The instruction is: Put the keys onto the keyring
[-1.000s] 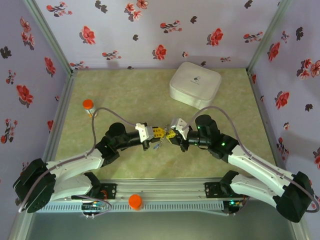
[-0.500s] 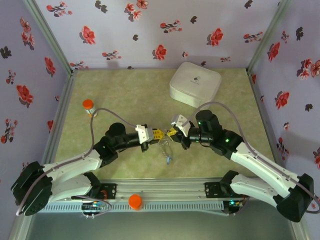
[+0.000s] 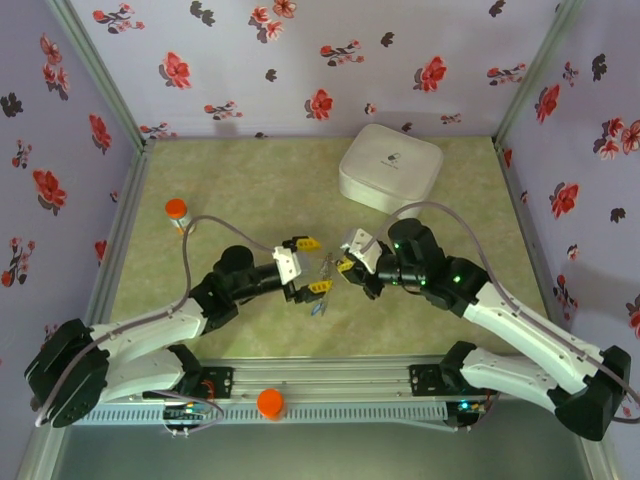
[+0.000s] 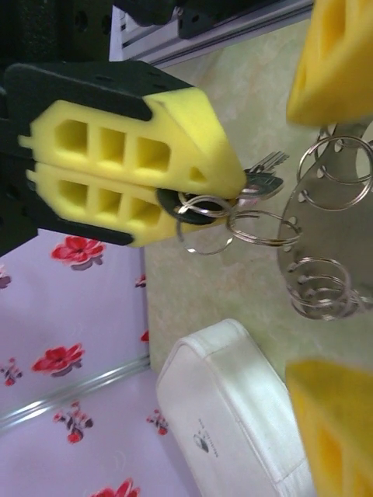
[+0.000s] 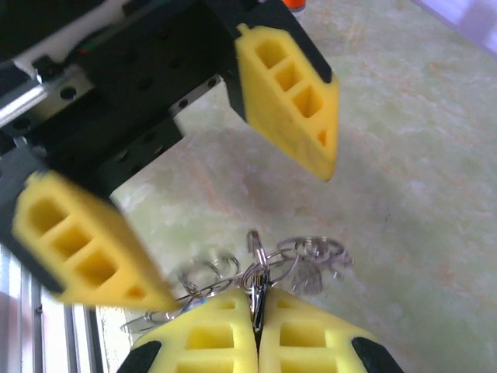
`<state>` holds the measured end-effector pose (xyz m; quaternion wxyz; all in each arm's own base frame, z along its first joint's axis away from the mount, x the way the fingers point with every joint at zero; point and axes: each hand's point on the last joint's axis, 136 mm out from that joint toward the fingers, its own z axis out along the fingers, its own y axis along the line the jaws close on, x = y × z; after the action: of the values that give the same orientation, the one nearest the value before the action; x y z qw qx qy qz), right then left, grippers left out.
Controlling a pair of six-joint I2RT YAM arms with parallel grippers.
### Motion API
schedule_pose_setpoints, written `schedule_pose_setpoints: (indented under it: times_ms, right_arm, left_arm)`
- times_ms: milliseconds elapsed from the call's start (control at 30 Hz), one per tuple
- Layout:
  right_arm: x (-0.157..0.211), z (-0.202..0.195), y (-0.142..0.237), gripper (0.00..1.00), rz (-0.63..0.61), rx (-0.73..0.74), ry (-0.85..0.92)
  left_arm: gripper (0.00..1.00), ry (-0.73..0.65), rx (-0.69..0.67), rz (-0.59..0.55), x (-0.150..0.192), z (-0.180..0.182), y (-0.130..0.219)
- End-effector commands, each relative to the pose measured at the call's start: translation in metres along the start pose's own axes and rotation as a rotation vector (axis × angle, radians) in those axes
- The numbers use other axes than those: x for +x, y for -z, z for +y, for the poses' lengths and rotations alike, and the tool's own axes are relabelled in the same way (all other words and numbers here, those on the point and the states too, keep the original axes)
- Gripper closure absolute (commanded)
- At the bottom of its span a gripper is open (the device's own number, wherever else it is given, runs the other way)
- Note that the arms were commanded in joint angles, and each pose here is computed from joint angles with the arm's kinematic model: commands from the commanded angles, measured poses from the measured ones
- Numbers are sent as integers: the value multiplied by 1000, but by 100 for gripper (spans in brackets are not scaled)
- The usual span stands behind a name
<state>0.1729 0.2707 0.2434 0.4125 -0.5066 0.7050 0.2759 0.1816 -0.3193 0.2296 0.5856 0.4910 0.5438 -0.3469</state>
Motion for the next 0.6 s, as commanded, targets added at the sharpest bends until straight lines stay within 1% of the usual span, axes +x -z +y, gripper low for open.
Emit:
schedule_pose_setpoints:
  times_ms: [0, 100, 200, 267, 300, 367, 433, 500, 567]
  right_arm:
    - [-28, -11, 6, 100, -42, 80, 66]
    - [-40, -9, -6, 100, -55, 65, 88]
    - [-59, 2, -28, 100, -75, 15, 134]
    - [-81, 16, -46, 100, -120, -51, 157]
    - [-91, 20, -53, 100, -150, -75, 150]
    - [-117, 23, -69, 100, -252, -112, 100]
    - [-128, 17, -86, 100, -314, -101, 43]
    - [-118, 8, -108, 100, -278, -71, 9]
    - [-85, -1, -131, 100, -162, -28, 2]
  left_arm:
    - [0, 17, -134, -142, -27, 19, 17]
    - [0, -5, -357, -244, -52, 49, 49]
    - [0, -24, -624, -324, -67, 80, 96]
    - [0, -20, -793, -373, -82, 97, 132]
    - [0, -20, -848, -392, -88, 102, 146]
    - [0, -19, -946, -417, -98, 109, 171]
    - [0, -14, -1009, -424, -102, 113, 188]
    - [0, -9, -1061, -404, -98, 116, 197]
    - [0, -4, -1094, -362, -89, 120, 200]
